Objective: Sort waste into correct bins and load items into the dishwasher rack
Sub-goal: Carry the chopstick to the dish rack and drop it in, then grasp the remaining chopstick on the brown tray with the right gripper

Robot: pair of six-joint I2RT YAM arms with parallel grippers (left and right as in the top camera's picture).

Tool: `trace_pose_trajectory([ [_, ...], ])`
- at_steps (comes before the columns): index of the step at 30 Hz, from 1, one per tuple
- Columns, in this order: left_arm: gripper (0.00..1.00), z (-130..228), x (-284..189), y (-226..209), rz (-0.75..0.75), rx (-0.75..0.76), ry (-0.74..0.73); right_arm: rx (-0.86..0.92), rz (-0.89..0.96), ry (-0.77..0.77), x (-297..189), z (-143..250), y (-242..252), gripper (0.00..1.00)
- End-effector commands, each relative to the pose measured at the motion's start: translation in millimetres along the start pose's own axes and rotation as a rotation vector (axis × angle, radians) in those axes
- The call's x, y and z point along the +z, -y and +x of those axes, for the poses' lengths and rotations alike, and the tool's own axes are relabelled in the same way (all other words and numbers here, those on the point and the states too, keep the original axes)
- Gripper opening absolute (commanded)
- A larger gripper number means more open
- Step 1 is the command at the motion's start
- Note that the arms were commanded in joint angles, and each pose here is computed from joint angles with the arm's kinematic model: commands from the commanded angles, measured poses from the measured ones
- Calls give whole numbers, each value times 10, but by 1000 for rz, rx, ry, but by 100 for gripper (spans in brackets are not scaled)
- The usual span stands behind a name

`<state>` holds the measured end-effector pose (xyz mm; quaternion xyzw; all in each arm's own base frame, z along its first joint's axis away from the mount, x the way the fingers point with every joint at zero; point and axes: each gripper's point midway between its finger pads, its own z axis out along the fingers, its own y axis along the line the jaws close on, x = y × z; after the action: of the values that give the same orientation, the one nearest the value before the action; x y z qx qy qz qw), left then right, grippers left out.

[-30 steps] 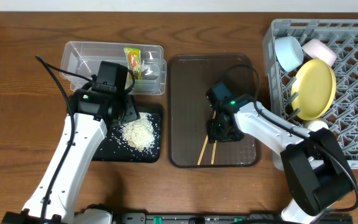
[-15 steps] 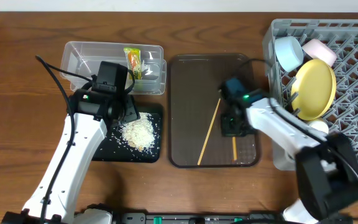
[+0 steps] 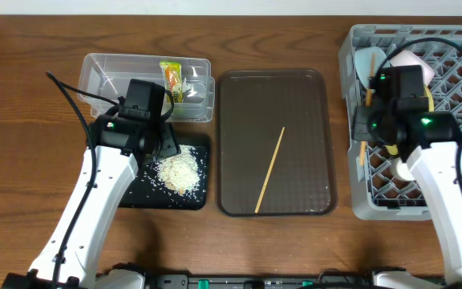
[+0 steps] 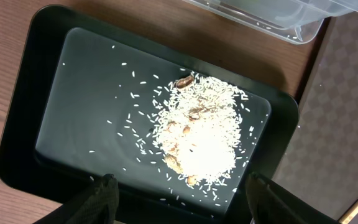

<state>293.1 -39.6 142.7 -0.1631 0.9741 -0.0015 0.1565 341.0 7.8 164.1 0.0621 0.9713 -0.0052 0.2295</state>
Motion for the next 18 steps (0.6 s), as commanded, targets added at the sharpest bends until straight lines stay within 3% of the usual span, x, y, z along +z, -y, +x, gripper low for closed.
trace_pose_trajectory([
  [1, 68, -24, -12, -24, -8, -8, 7, -21, 50, -60, 145, 69, 240, 1],
  [4, 68, -24, -12, -24, -8, -8, 7, 0, 63, -93, 263, 96, 322, 6],
  [7, 69, -23, -11, -25, -8, -9, 6, 1, 60, -79, 300, 48, 316, 45],
  [8, 68, -24, -12, -24, -8, -8, 7, 0, 52, -62, 290, 7, 292, 53],
  [14, 68, -25, -12, -24, -7, -9, 7, -26, -146, 34, 125, -182, -209, 53],
  [18, 68, -24, -12, -24, -8, -9, 7, -86, -241, 1, 116, -48, -674, 53],
])
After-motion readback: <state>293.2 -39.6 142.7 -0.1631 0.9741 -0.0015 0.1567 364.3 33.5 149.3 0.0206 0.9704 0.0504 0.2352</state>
